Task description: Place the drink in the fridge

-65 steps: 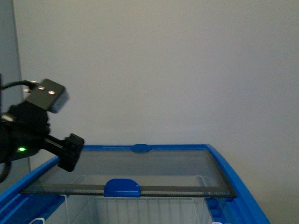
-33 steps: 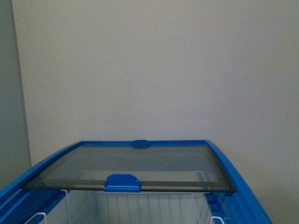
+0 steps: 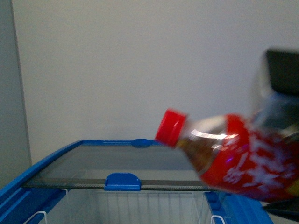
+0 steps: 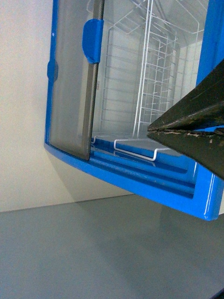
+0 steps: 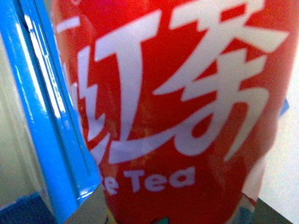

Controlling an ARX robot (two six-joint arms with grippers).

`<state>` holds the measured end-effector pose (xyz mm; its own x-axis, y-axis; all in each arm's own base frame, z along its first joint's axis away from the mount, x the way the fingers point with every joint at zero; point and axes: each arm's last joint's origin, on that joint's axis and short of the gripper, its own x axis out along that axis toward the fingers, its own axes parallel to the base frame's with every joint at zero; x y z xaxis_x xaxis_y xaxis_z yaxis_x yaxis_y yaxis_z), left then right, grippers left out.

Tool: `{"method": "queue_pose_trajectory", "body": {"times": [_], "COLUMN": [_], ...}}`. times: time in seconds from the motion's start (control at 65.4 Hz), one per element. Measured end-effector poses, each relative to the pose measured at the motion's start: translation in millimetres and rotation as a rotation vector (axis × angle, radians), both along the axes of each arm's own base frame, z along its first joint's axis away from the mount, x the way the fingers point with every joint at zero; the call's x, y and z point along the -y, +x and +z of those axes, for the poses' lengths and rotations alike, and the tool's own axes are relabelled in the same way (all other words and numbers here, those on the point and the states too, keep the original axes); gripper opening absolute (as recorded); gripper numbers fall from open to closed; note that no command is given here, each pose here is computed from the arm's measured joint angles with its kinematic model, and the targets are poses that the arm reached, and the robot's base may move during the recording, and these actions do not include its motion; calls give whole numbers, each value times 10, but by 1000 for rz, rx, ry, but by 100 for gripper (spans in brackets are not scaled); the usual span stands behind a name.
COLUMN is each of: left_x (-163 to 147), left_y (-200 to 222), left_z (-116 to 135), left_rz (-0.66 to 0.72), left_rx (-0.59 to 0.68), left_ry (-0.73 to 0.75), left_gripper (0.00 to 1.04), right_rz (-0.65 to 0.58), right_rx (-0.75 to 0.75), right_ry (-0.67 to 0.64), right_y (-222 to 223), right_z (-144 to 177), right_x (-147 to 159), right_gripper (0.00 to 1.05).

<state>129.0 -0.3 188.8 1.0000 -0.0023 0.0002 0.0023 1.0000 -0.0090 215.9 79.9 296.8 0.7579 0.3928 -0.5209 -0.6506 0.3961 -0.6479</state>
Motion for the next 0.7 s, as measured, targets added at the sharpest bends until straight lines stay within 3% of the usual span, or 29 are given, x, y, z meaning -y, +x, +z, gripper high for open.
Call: {"method": "queue_pose_trajectory", "body": {"times": [0.183, 0.458, 0.703], "left_x": [0, 0, 0], "left_y": [-57, -135, -173], "left_z": [-63, -144, -173], "left_rz": [0, 0, 0], "left_rx": [-1, 13, 17], "left_ry": [0, 1, 1], "left_gripper": [3, 3, 3], "right_rz": [59, 128, 111], "right_rx": [-62, -143, -164], "right_ry": [-180, -246, -271], "right_y": [602, 1162, 1444], "right_z": [-320, -893, -1189], "right_x": [-369, -876, -998], "right_gripper": [37, 37, 37]}}
